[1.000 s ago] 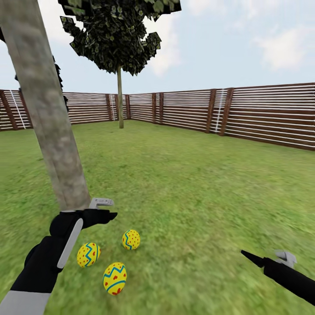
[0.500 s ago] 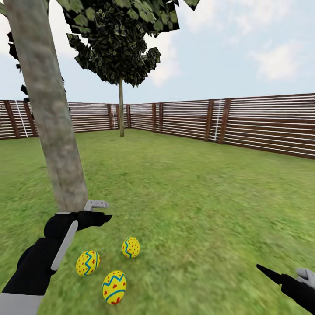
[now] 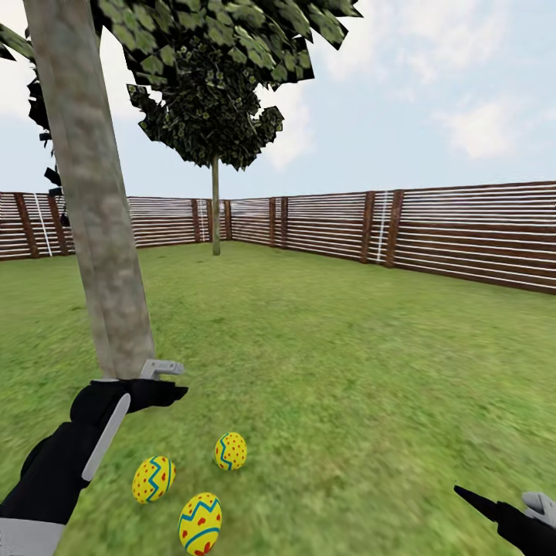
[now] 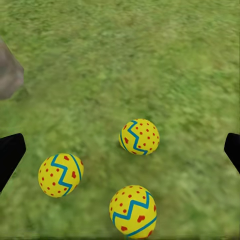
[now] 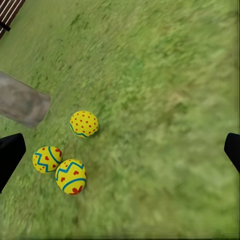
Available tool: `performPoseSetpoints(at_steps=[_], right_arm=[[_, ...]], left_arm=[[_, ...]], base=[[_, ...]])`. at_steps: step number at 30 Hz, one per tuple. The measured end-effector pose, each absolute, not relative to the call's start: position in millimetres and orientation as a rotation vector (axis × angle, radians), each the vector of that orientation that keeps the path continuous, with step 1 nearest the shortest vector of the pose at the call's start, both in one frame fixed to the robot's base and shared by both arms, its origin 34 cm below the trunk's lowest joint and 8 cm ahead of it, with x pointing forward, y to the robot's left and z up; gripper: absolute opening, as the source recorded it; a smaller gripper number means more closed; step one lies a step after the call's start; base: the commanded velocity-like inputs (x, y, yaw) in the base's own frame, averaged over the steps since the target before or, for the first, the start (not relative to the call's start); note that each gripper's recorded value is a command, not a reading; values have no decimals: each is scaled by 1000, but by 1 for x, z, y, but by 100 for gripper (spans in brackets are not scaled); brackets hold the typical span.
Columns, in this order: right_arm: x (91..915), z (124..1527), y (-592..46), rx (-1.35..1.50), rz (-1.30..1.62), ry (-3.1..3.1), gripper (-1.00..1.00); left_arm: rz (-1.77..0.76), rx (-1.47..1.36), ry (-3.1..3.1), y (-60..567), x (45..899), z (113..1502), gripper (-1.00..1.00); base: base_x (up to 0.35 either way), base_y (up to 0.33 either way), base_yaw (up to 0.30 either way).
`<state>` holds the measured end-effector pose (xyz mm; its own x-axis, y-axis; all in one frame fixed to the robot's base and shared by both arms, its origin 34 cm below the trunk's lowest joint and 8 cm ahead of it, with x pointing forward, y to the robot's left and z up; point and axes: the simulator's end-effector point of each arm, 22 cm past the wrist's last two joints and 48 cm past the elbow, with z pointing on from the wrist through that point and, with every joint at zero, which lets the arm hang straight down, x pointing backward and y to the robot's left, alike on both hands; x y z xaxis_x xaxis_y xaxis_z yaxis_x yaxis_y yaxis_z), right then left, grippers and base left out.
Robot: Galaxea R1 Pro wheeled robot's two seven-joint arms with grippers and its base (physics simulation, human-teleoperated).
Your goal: Take the three Easter eggs out of the wicker basket on the lawn in the garden, then place them on the lawn next to a single tree (choose any tree) so that all three eggs are next to the same tree and none are left in the basket.
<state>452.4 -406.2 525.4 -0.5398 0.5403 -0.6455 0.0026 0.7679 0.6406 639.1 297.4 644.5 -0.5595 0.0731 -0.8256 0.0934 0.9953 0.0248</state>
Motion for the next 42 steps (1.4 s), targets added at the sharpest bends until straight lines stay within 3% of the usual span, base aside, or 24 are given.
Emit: performPoseSetpoints(at_steps=[42], right_arm=[[465,537,-413,385,637,2046,100]], left_arm=[[106,17,2229,368,648,601,100]], base=[[0,0,0]])
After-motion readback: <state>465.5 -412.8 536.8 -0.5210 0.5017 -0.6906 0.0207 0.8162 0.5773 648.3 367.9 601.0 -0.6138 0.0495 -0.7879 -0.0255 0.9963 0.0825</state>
